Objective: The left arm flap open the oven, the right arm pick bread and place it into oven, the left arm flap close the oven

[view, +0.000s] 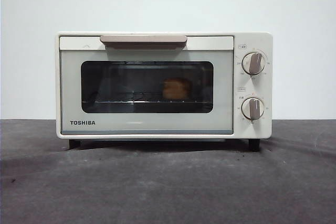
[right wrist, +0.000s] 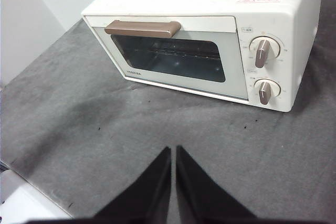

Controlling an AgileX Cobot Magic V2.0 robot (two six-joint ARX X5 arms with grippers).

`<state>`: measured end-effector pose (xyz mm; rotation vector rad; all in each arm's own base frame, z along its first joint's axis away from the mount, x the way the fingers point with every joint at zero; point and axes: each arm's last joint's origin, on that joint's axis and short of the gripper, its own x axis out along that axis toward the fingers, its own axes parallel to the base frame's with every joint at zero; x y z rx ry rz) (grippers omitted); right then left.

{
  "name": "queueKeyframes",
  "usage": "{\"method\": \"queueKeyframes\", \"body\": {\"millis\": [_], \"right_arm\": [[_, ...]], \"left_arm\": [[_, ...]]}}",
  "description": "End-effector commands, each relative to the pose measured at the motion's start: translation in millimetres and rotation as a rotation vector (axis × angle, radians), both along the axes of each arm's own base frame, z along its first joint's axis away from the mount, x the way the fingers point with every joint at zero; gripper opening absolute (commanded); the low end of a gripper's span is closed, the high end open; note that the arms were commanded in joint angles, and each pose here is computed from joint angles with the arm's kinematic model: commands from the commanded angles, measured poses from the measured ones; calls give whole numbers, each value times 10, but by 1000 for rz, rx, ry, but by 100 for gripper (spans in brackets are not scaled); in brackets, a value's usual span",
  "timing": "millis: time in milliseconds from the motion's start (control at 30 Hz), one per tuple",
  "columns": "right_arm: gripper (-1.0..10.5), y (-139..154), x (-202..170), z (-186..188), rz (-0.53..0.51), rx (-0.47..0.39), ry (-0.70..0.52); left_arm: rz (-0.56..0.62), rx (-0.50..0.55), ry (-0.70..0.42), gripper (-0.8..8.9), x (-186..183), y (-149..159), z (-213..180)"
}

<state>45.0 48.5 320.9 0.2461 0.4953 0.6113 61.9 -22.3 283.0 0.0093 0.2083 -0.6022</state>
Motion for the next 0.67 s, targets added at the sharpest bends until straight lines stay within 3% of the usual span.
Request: {"method": "queueKeyframes", "body": {"millis": [33, 100, 267, 667], "right_arm": [[11, -3, -9, 57, 12, 10, -22], [11, -3, -9, 57, 12, 10, -22], [11, -3, -9, 57, 12, 10, -22], [11, -3, -10, 57, 13, 10, -22]], "left_arm": [[99, 73, -47, 10, 56, 28, -315], [169, 74, -52, 10, 98, 45, -580], [375, -44, 6, 10, 209, 95, -998], [541, -76, -80, 10, 345, 149, -1261]]}}
